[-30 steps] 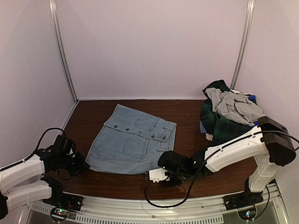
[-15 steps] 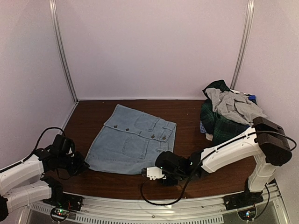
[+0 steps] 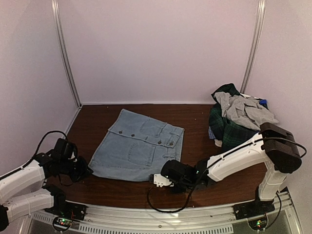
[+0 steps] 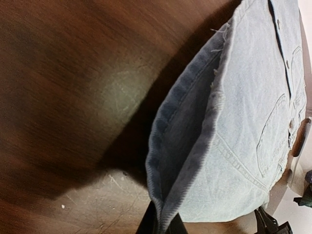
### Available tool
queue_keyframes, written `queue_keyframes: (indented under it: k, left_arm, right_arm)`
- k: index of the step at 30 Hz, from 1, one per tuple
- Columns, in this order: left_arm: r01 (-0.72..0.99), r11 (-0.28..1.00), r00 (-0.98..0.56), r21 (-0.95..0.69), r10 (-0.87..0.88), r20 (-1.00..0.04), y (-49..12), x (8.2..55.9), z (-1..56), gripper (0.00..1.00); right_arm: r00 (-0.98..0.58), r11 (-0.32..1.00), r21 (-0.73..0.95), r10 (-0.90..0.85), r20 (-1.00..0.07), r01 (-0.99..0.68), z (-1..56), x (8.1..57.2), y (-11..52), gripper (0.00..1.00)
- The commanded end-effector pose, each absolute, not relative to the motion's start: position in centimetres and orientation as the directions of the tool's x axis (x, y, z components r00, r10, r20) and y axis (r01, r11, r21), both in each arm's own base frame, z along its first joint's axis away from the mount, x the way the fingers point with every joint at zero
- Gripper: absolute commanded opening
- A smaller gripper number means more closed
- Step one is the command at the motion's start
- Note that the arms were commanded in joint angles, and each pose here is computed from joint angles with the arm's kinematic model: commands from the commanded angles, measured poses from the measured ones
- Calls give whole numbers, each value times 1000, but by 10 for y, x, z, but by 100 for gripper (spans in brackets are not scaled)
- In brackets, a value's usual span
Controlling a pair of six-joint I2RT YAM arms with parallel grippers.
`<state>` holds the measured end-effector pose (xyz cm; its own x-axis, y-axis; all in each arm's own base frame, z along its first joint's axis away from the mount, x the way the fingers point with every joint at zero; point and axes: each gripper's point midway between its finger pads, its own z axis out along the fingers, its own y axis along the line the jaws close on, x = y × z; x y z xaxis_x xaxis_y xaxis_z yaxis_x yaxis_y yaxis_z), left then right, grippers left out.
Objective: Fold and stack the mixed laundry pile
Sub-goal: Pick up the flattened skirt from the center of the board, then fold the flattened skirt at the center of the board.
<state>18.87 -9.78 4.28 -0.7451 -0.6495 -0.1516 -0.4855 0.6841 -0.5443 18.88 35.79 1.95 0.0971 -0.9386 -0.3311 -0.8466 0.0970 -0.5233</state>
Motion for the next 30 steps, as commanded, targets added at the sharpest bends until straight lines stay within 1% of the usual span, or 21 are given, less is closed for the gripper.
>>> queue_keyframes:
  k: [1,7,12,16,19,23,27,30]
  left_arm:
    - [-435,701,-748,-565,-630,-206,-99,200,62,0]
    - [-367,739,-776,-565,-579,-251,-98,195,88,0]
    - [-326,746,-759,-580,-573,-310,-94,194,121,0]
    - [-303,762,-743,-573,-565,-359,-93,209,140,0]
    - [-283,783,-722,-553,-554,-414,-94,234,157,0]
    - [-237,788,-716,-569,-538,-446,-112,279,171,0]
    - [-180,810,-709,-559,-500,-496,-131,333,185,0]
    - [-127,824,-718,-552,-460,-522,-152,379,192,0]
  right_arm:
    - [57,37,-495,-983,-174,-868,-7,184,319,0]
    - [104,53,-456,-944,-313,-888,36,161,338,0]
    - [99,72,-399,-915,-392,-914,60,147,346,0]
    - [86,95,-371,-893,-442,-924,73,148,354,0]
    - [19,162,-319,-869,-495,-934,83,163,353,0]
    - [-65,246,-252,-825,-562,-936,101,192,352,0]
    - [-148,323,-179,-769,-622,-929,120,232,354,0]
    - [-208,378,-138,-737,-643,-915,125,263,348,0]
